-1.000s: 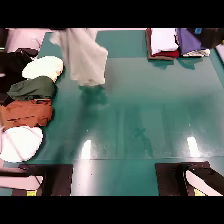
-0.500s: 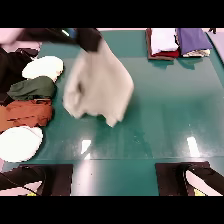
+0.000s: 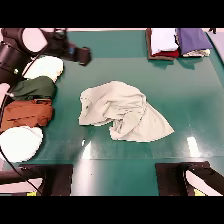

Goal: Fold the shirts.

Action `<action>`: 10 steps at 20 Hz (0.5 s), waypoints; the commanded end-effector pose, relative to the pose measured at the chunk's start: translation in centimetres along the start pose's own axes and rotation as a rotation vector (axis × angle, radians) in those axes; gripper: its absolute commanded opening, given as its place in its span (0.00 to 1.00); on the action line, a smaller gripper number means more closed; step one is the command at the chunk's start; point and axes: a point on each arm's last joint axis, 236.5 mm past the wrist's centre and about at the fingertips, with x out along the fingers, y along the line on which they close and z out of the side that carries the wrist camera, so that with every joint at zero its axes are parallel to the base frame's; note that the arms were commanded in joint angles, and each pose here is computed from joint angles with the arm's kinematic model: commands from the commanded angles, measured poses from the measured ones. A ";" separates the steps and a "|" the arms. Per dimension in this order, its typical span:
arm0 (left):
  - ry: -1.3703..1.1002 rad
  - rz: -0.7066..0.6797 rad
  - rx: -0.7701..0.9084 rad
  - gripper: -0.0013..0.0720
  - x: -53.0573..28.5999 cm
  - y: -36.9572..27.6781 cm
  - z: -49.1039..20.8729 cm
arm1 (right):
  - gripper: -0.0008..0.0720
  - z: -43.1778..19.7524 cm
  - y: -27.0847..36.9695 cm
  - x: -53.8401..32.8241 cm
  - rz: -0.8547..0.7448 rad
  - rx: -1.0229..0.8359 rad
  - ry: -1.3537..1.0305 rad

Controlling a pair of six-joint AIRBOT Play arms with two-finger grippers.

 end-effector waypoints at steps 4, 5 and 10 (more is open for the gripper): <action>0.350 -0.045 -0.422 0.78 9.5 8.2 -14.1 | 0.03 -2.5 -0.3 1.4 0.016 0.036 0.059; 0.383 -0.042 -0.438 0.78 10.6 8.4 -15.8 | 0.03 -2.9 -0.4 1.6 0.017 0.042 0.069; 0.401 -0.147 -0.494 0.78 14.3 6.7 -17.6 | 0.03 -4.7 -0.6 2.6 0.023 0.067 0.109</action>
